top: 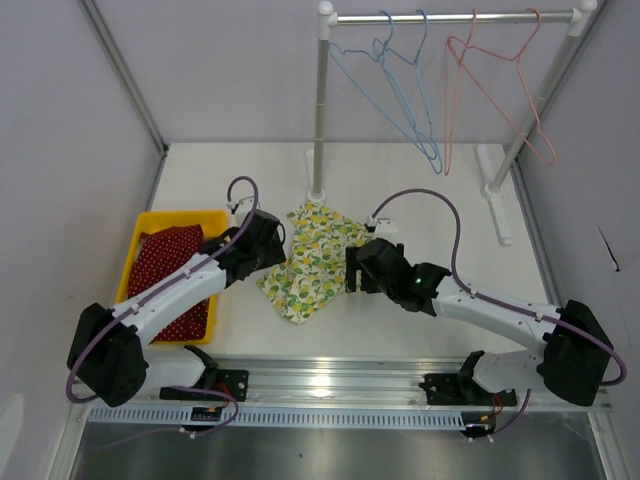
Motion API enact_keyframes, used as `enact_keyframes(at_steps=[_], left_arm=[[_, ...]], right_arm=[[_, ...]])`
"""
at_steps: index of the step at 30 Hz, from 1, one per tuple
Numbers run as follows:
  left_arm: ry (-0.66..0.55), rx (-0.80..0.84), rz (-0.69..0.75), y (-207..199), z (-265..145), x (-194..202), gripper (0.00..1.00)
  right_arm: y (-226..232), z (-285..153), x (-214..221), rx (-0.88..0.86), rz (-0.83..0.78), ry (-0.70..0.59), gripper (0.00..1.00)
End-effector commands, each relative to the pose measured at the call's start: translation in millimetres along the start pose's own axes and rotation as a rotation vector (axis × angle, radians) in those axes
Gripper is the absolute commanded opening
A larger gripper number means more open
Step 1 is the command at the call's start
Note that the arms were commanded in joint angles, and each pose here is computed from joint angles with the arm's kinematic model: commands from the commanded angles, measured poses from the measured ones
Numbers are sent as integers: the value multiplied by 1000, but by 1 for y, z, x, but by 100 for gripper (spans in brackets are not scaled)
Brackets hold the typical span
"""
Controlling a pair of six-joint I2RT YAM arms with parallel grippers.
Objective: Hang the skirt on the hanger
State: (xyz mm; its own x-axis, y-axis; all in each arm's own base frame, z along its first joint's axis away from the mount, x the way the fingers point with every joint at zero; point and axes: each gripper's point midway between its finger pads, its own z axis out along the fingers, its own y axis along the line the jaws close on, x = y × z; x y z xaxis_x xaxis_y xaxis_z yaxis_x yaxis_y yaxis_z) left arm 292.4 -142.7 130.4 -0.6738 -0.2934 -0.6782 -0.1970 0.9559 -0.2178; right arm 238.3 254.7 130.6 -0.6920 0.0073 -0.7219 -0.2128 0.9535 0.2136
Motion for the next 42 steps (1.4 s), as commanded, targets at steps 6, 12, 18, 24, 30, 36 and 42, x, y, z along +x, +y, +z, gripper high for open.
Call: enact_keyframes(at_steps=[6,12,18,24,30,36,42], left_arm=[[91,-201,55,37,43,42,65],[104,-257,77,44,63,49,69],[173,-236,87,47,77,72,70],[230,-192,79,47,83,95,63],[266,-130,63,38,86,109,24],[239,-63,69,24,79,94,0],[200,-41,55,15,66,73,0]], right_arm=[[-13,13,13,-17,39,-34,84],[-34,33,20,-27,45,-61,86],[-34,54,8,-163,89,-113,87],[-22,80,7,-222,113,-112,84],[-29,98,8,-189,161,-124,70],[-49,89,-1,-81,178,-125,20],[-100,46,-41,121,154,-72,7]])
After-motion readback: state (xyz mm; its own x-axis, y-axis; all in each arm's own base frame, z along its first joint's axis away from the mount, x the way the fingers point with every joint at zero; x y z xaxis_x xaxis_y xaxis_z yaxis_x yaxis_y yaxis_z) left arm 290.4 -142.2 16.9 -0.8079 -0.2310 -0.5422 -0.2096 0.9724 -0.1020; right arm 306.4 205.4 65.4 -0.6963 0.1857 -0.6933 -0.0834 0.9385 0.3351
